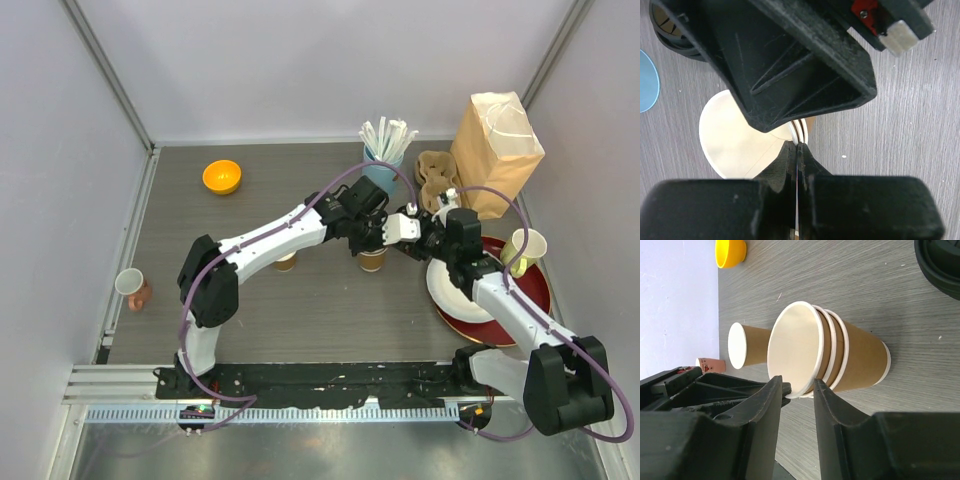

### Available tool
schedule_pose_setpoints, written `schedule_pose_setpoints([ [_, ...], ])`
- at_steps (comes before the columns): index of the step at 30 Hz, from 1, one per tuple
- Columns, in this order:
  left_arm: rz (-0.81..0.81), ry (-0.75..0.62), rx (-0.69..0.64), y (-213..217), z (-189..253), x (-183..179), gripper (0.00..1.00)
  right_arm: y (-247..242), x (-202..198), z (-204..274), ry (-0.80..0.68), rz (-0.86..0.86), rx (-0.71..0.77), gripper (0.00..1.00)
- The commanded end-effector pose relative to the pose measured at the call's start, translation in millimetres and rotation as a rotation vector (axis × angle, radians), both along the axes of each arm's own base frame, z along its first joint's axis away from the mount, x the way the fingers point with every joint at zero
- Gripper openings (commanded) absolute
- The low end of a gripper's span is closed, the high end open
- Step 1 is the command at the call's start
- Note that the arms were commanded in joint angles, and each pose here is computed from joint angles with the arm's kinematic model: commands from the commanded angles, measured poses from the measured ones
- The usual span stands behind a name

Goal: Pack the takeout coffee

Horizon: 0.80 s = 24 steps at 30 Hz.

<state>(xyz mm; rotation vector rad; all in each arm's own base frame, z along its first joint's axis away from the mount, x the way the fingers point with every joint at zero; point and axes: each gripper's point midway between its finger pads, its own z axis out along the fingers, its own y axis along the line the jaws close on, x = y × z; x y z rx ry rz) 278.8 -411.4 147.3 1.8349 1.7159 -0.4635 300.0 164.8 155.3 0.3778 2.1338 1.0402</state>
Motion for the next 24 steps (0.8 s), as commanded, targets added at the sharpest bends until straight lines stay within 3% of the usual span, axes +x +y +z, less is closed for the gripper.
schedule_pose_setpoints([
  [1,0.027,-0.052,-0.047,-7.7,18.3,8.1,0.00,0.3,-0.1,9.4,-0.049,-0.011,0.027,0.37],
  [8,0.016,-0.037,-0.048,-8.6,17.1,3.8,0.00,-5.9,-9.7,2.1,-0.034,-0.040,0.028,0.47],
  [13,0.010,-0.040,-0.049,-9.1,18.7,3.0,0.00,-4.9,-10.9,-4.4,-0.026,-0.049,0.058,0.32],
  [24,-0.019,-0.035,-0.038,-12.3,16.1,-6.0,0.00,-1.2,-0.9,-0.8,-0.038,-0.043,0.072,0.33],
])
